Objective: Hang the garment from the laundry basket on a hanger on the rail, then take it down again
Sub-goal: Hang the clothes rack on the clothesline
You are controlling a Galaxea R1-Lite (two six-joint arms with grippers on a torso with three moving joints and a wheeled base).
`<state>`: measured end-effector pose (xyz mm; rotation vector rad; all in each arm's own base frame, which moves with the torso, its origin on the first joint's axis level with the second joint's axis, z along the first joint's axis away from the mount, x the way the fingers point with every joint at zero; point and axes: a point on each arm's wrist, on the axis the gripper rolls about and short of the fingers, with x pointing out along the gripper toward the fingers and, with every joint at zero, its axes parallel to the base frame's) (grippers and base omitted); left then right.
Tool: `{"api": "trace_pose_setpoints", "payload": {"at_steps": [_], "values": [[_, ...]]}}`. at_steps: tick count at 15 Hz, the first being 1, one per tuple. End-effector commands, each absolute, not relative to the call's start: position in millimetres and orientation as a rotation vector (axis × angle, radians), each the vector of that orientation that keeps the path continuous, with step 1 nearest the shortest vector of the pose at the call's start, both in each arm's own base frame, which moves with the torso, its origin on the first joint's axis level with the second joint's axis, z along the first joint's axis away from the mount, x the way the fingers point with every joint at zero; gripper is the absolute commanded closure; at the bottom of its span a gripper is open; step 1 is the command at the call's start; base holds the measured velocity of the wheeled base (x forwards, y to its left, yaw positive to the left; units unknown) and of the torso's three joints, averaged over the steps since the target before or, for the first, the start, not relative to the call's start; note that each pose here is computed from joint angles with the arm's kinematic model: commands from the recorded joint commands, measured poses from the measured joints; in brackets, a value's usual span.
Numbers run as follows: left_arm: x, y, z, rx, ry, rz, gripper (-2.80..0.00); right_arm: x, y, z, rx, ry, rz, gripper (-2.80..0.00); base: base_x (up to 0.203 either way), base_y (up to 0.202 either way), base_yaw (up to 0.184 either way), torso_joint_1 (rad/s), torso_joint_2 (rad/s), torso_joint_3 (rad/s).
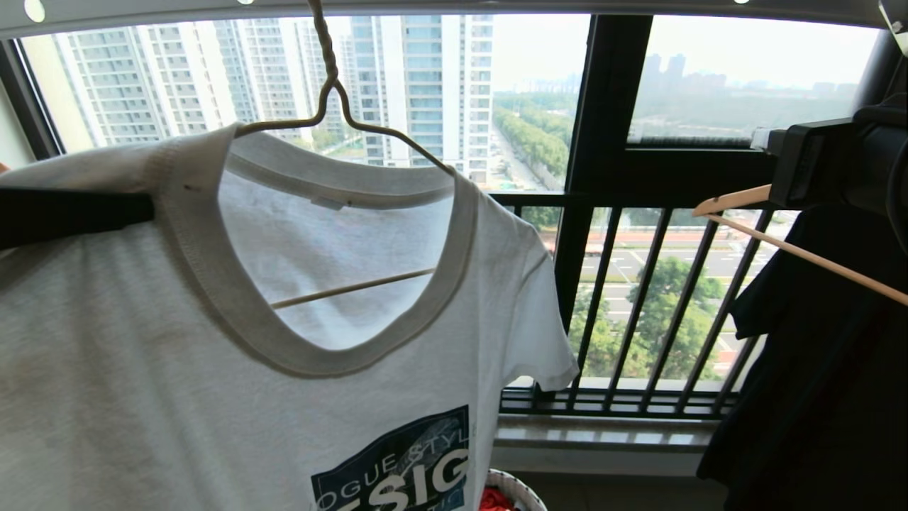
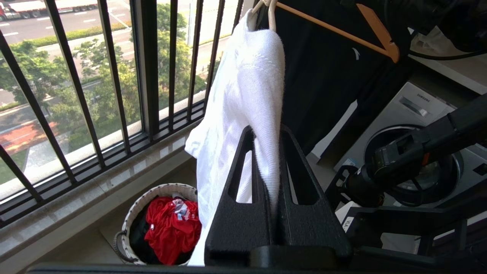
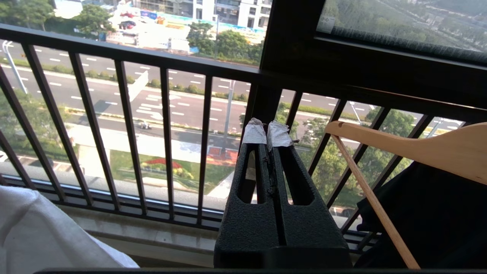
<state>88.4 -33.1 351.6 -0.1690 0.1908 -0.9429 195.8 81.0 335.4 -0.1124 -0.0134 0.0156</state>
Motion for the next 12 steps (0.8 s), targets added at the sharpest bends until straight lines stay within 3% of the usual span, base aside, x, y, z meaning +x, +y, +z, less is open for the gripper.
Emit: {"api": "trace_pose_setpoints", "payload": {"at_steps": [1, 9, 12], "values": [[88, -34, 351, -0.174, 0.2, -0.982, 0.0, 194, 80, 336, -0.112, -0.018, 0.016, 0.0, 0.0, 0.0, 0.0, 0.154, -0.33, -0.183], [60, -29, 339, -0.17, 0.177, -0.979, 0.0, 179, 82, 341, -0.132, -0.053, 0.112, 0.0, 0.0, 0.0, 0.0, 0.031, -0.06, -0.033], [52, -23, 334, -0.16, 0.145, -0.745, 0.0, 172, 80, 343, -0.143, -0.063, 0.112, 0.0, 0.0, 0.0, 0.0, 0.0, 0.0, 0.0]]}}
